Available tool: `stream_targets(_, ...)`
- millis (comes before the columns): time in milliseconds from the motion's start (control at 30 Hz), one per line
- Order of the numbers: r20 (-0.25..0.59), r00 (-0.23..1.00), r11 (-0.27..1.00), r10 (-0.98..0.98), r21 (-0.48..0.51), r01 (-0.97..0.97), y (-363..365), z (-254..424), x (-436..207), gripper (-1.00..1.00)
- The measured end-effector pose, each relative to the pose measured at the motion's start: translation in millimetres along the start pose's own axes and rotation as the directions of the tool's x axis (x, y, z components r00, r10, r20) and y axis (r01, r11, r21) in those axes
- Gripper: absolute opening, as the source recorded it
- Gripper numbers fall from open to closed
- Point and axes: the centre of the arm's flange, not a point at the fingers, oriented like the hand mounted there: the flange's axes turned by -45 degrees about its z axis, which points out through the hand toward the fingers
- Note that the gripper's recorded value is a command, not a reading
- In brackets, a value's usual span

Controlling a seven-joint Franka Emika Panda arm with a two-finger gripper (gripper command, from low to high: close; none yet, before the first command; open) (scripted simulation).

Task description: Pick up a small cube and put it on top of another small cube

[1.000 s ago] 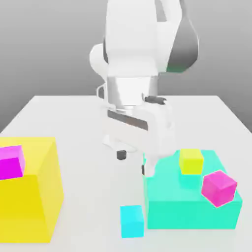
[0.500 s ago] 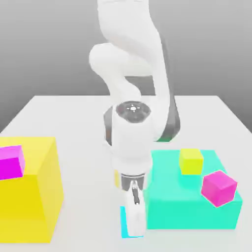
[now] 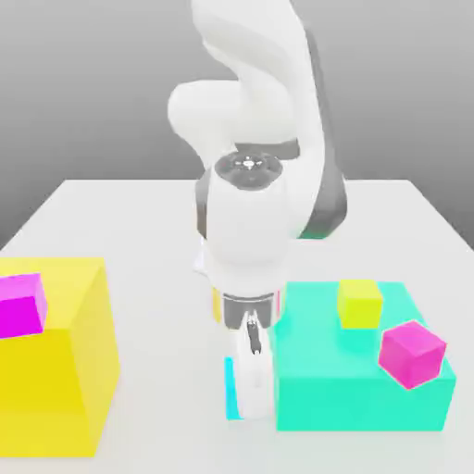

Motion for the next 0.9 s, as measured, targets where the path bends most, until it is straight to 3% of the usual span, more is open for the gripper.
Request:
stream_targets(133,0.025,0.996,0.996,-0.088,0.008,0.088,-22,-15,-9,-1.00)
stream_targets(267,0.037,0.950,0.951,-0.309,0.024,0.308,-35,-49,-51,-1.00)
stream_targets(467,0.024,0.753,0.753,-0.658,0.031,0.657,-33,-105,-134,-1.00)
stream_targets(633,0.003,0.496,0.496,-0.868,-0.001,0.868,-7,-142,-200,-1.00)
stream_targets(800,-0.005,0.443,0.443,-0.897,-0.016,0.896,1,-92,-208,-1.00)
stream_targets(833,-0.004,0.442,0.442,-0.897,-0.015,0.897,1,-86,-208,1.00)
stream_targets(900,-0.004,0.443,0.443,-0.896,-0.015,0.896,1,-86,-207,1.00)
